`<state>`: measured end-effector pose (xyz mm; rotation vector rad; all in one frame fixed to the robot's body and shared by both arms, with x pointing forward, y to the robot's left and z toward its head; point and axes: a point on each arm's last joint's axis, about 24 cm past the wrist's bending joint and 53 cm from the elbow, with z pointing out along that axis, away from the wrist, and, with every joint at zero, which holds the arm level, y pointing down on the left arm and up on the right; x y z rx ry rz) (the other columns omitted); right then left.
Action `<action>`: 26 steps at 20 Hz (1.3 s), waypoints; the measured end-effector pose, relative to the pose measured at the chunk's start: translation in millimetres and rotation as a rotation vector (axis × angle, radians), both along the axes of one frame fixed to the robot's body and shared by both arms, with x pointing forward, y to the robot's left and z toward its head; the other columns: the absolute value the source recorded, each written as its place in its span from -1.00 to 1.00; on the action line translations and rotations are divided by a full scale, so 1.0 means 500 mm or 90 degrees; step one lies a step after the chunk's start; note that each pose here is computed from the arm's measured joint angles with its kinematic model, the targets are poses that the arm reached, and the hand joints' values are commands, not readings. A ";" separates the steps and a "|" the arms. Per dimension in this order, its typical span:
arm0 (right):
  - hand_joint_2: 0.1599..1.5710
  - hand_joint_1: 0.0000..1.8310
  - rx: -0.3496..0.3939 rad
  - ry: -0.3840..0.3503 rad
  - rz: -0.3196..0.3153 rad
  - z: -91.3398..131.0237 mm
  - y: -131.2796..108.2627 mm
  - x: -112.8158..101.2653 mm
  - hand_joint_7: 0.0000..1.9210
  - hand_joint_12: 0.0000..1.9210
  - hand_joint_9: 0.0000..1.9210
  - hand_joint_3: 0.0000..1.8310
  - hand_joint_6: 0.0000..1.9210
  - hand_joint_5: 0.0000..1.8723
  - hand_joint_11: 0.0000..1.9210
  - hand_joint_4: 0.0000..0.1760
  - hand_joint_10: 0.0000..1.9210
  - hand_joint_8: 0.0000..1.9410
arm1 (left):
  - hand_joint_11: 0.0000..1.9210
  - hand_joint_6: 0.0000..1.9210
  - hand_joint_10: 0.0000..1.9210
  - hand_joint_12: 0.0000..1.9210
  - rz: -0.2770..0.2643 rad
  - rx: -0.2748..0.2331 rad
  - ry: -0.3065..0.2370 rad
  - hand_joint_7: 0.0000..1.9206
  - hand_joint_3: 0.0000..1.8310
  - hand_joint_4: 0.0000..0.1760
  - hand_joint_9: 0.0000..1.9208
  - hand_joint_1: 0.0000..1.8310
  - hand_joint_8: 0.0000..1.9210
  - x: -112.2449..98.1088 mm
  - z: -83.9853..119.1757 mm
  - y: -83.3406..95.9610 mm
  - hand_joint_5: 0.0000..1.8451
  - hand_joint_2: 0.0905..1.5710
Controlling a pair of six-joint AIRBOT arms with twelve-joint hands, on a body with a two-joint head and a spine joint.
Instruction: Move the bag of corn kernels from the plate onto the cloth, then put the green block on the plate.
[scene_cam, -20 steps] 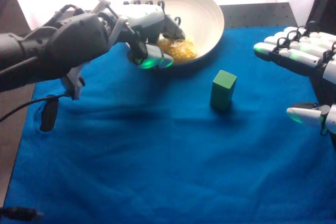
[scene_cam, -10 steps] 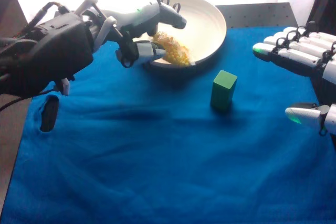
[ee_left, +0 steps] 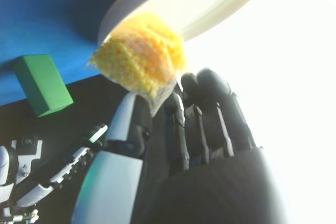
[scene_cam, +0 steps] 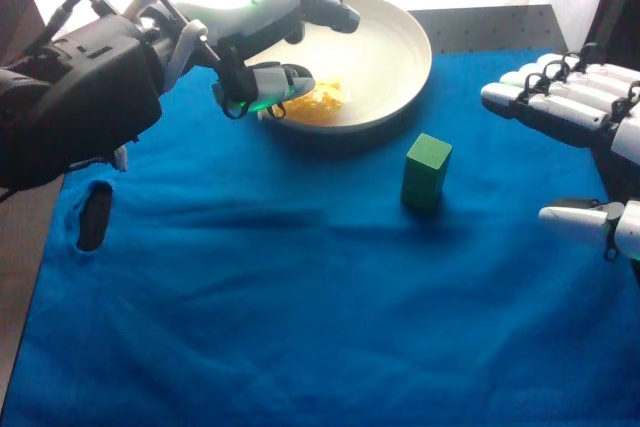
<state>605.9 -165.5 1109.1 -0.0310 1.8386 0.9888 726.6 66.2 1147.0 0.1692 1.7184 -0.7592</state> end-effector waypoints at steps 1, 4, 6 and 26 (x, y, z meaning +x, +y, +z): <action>0.73 -0.48 0.001 0.001 0.001 -0.001 0.001 0.000 -1.00 -1.00 -1.00 -1.00 -1.00 -1.00 -1.00 -1.00 -1.00 -1.00 | -0.82 -1.00 0.08 0.66 0.003 0.003 0.005 -0.60 -1.00 -1.00 -0.75 0.08 -1.00 0.004 -0.005 0.002 -0.53 0.65; 0.73 -0.45 0.001 0.001 0.001 -0.002 0.002 -0.001 -1.00 -1.00 -1.00 -1.00 -1.00 -1.00 -1.00 -1.00 -1.00 -1.00 | -0.97 -1.00 -0.51 0.38 0.008 0.007 0.034 -0.70 -1.00 -1.00 -0.80 0.08 -1.00 0.010 -0.037 0.002 -0.62 0.59; 0.72 -0.44 0.001 0.001 0.001 -0.002 0.002 -0.001 -1.00 -1.00 -1.00 -1.00 -1.00 -1.00 -1.00 -1.00 -1.00 -1.00 | -1.00 -1.00 -0.90 -0.15 0.009 0.017 0.059 -0.90 -1.00 -0.86 -0.96 -0.01 -1.00 0.009 -0.064 0.003 -0.80 0.54; 0.72 -0.42 0.011 0.010 0.002 -0.007 0.009 -0.003 -1.00 -1.00 -1.00 -0.99 -1.00 -1.00 -1.00 -0.65 -1.00 -1.00 | -1.00 -1.00 -1.00 -0.43 0.038 0.000 0.095 -1.00 -1.00 -0.51 -0.98 -0.22 -1.00 0.060 -0.069 0.008 -0.92 0.61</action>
